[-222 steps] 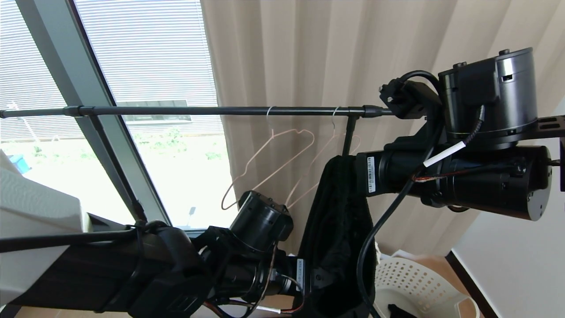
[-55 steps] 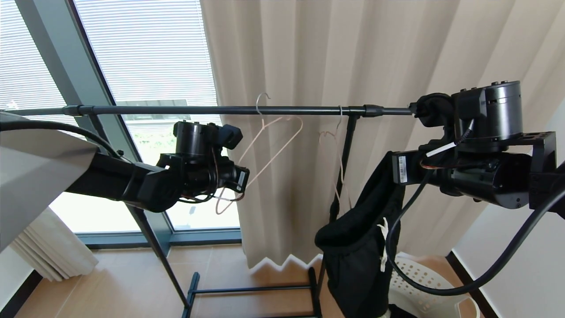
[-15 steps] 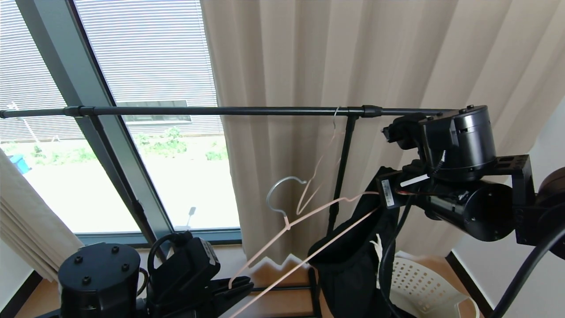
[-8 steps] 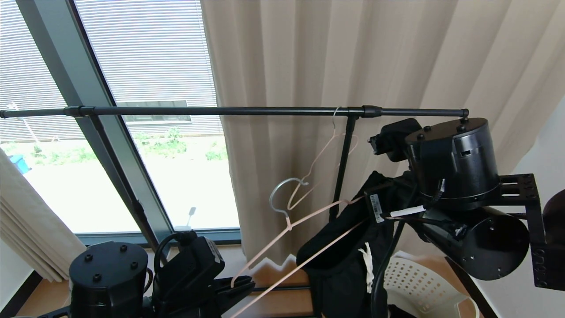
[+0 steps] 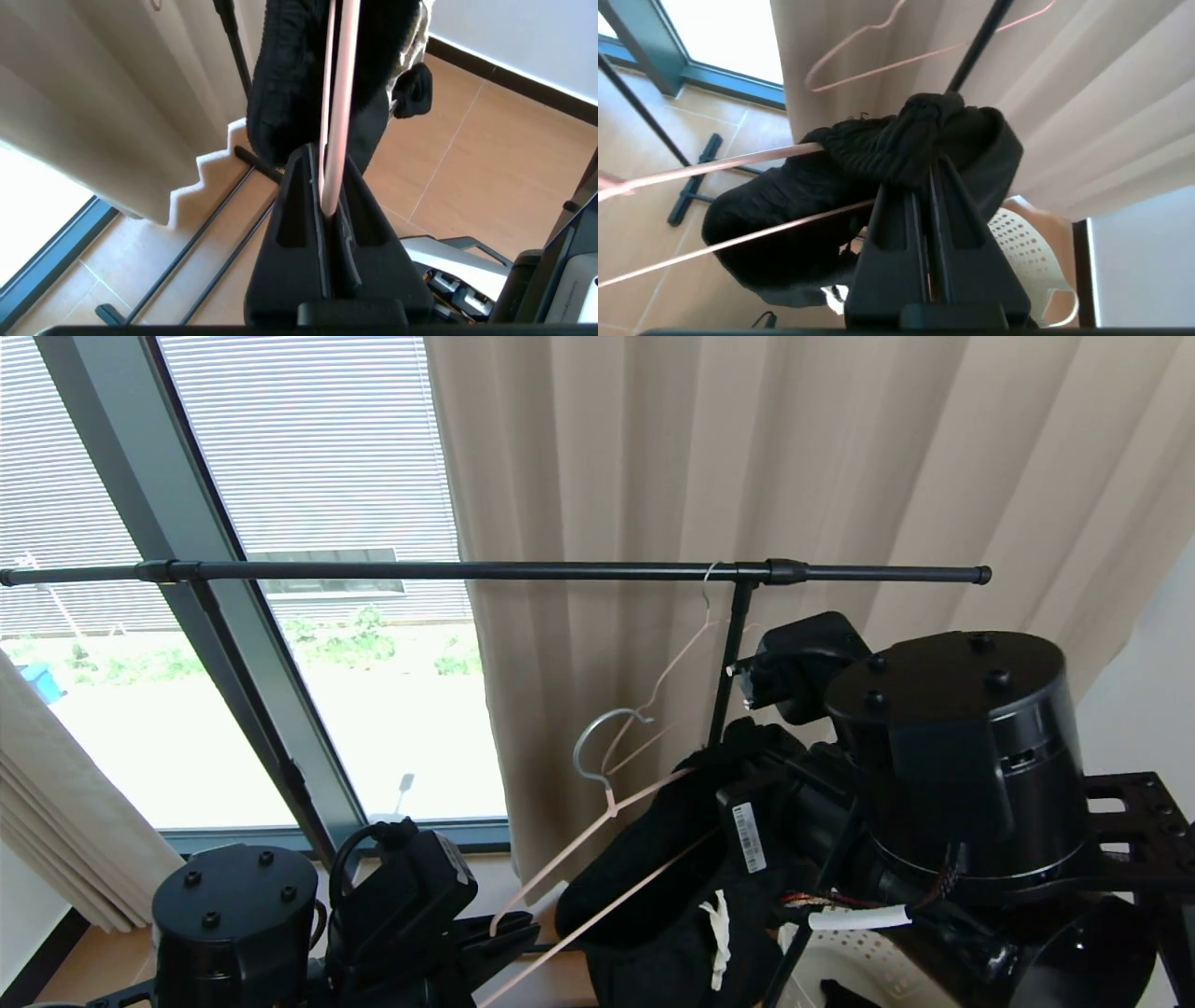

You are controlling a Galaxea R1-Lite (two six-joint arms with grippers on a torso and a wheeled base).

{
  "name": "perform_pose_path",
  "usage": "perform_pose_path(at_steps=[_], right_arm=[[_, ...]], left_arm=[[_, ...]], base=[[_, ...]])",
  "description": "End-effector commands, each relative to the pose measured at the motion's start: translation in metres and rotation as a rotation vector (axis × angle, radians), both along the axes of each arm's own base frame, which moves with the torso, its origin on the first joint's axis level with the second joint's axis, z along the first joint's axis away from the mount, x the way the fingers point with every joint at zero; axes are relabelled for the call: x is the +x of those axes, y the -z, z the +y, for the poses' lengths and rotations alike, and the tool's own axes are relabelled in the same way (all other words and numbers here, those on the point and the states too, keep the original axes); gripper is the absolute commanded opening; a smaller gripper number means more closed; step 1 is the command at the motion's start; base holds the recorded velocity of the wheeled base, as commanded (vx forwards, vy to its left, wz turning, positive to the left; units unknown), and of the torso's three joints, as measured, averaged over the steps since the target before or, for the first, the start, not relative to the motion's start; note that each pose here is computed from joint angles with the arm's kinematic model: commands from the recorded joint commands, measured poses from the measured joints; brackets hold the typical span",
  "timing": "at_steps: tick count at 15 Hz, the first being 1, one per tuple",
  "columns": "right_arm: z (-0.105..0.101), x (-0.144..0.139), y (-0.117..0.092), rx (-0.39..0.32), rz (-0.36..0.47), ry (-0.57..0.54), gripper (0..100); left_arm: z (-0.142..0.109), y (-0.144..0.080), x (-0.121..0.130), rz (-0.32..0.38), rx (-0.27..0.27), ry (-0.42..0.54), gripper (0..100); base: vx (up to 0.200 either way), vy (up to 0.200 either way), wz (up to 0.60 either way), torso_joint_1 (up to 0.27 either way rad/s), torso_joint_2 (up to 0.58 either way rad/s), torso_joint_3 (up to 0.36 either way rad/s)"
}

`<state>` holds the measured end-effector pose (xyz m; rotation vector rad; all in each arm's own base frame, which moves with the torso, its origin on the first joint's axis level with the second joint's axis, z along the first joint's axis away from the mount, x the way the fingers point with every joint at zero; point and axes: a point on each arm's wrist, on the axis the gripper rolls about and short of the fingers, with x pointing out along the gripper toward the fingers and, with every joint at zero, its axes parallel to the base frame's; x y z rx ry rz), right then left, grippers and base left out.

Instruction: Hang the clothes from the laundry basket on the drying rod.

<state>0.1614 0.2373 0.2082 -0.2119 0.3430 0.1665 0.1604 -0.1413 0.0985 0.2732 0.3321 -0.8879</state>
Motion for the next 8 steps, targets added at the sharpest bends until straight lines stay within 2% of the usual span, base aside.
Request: perform_pose_path(at_steps=[1, 8], right_arm=[[0.010, -0.012, 0.001, 0.015, 0.005, -0.047, 0], [0.030, -0.040, -0.002, 0.097, 0.018, -0.143, 0]], left_arm=[[-0.001, 0.001, 0.001, 0.007, -0.001, -0.002, 0], [-0.002, 0.002, 0.001, 0.003, -0.005, -0.002, 0]], base=[[0.000, 0.000, 0.00, 0.000, 0.00, 0.000], [0.000, 0.000, 0.00, 0.000, 0.00, 0.000]])
